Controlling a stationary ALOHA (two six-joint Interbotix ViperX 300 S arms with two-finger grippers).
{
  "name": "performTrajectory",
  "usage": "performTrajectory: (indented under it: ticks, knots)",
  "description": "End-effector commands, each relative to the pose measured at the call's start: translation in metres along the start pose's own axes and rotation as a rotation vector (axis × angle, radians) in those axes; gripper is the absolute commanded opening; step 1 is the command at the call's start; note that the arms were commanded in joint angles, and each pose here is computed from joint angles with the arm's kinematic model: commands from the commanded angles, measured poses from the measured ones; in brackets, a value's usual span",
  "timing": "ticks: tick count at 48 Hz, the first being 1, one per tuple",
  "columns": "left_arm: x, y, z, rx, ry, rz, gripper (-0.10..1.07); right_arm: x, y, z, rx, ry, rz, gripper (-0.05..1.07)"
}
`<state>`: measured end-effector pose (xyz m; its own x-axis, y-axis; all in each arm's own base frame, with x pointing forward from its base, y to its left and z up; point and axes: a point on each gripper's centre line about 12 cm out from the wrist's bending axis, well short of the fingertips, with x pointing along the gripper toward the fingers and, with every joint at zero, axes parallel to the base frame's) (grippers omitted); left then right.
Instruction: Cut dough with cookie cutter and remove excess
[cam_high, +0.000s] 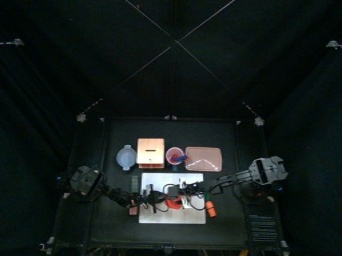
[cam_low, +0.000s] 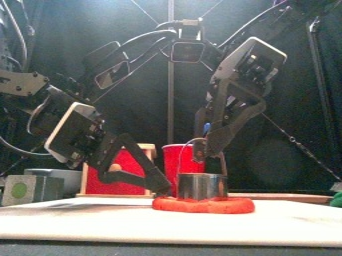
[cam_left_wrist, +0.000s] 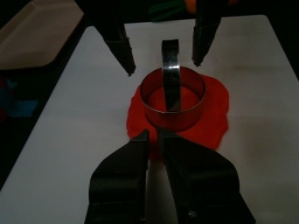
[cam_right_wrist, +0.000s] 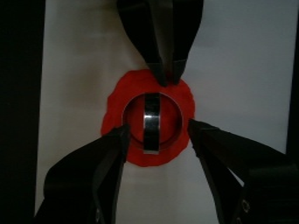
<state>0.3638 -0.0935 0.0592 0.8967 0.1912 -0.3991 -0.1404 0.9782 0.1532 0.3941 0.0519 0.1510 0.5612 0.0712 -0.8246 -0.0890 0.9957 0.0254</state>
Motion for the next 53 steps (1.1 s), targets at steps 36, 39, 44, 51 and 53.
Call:
performTrajectory:
  ticks: [36, 39, 44, 51, 53]
  knots:
    - [0.004, -0.005, 0.000, -0.038, 0.022, -0.007, 0.58, -0.009, -0.003, 0.019, 0.055, -0.058, 0.012, 0.56]
    - [0.005, -0.005, 0.000, -0.038, 0.023, -0.007, 0.58, -0.010, -0.003, 0.020, 0.055, -0.061, 0.012, 0.55]
    - [0.005, -0.006, -0.002, -0.035, 0.028, -0.008, 0.58, -0.014, -0.003, 0.022, 0.052, -0.073, 0.013, 0.55]
    - [0.005, -0.005, -0.004, -0.044, 0.039, 0.002, 0.58, -0.029, -0.003, 0.027, 0.049, -0.110, 0.014, 0.55]
    - [0.005, -0.005, -0.005, -0.045, 0.041, 0.003, 0.58, -0.037, -0.003, 0.028, 0.047, -0.127, 0.013, 0.55]
